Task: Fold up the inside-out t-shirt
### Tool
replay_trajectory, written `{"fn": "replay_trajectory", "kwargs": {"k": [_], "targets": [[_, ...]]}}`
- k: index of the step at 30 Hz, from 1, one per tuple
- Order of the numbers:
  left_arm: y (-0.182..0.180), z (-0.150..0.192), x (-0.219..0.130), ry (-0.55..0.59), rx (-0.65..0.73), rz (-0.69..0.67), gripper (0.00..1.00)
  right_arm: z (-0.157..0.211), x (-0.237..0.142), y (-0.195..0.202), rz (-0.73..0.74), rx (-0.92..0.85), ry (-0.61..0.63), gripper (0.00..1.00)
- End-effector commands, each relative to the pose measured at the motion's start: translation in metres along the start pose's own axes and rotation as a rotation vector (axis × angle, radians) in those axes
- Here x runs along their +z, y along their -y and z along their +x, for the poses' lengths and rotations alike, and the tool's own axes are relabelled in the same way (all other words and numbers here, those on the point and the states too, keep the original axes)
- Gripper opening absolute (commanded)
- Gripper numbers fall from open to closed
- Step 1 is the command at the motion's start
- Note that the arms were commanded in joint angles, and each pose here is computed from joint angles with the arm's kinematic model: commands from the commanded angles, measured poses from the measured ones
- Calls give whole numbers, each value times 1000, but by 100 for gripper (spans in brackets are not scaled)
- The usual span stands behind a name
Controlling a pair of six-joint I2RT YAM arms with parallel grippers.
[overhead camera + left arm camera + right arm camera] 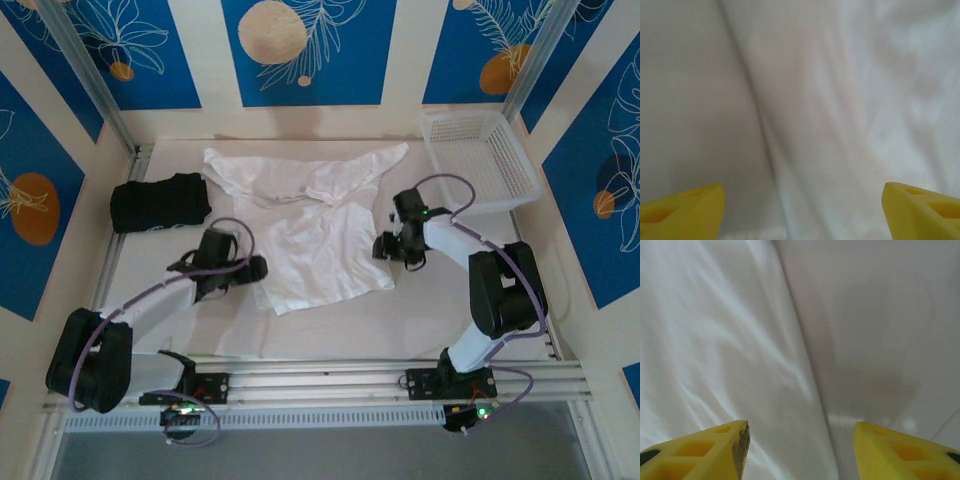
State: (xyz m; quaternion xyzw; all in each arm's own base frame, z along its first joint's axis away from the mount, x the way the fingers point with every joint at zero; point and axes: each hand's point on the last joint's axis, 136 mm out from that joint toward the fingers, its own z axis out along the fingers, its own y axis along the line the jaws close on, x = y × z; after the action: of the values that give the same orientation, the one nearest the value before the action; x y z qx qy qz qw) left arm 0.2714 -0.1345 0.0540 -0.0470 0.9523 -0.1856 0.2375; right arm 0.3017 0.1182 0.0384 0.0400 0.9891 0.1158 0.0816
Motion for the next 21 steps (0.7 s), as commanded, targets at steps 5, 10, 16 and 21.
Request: {"fn": "replay_trajectory", "kwargs": {"k": [5, 10, 16, 21], "targets": [[10, 39, 9, -86, 32, 3, 76, 36, 5, 7, 66, 68, -81, 58], [12, 58, 16, -126, 42, 5, 64, 47, 11, 5, 59, 81, -111, 56], [6, 76, 23, -148, 16, 0, 44, 45, 18, 6, 53, 85, -102, 46], [5, 78, 26, -145, 20, 6, 31, 44, 23, 6, 50, 88, -100, 36]]}}
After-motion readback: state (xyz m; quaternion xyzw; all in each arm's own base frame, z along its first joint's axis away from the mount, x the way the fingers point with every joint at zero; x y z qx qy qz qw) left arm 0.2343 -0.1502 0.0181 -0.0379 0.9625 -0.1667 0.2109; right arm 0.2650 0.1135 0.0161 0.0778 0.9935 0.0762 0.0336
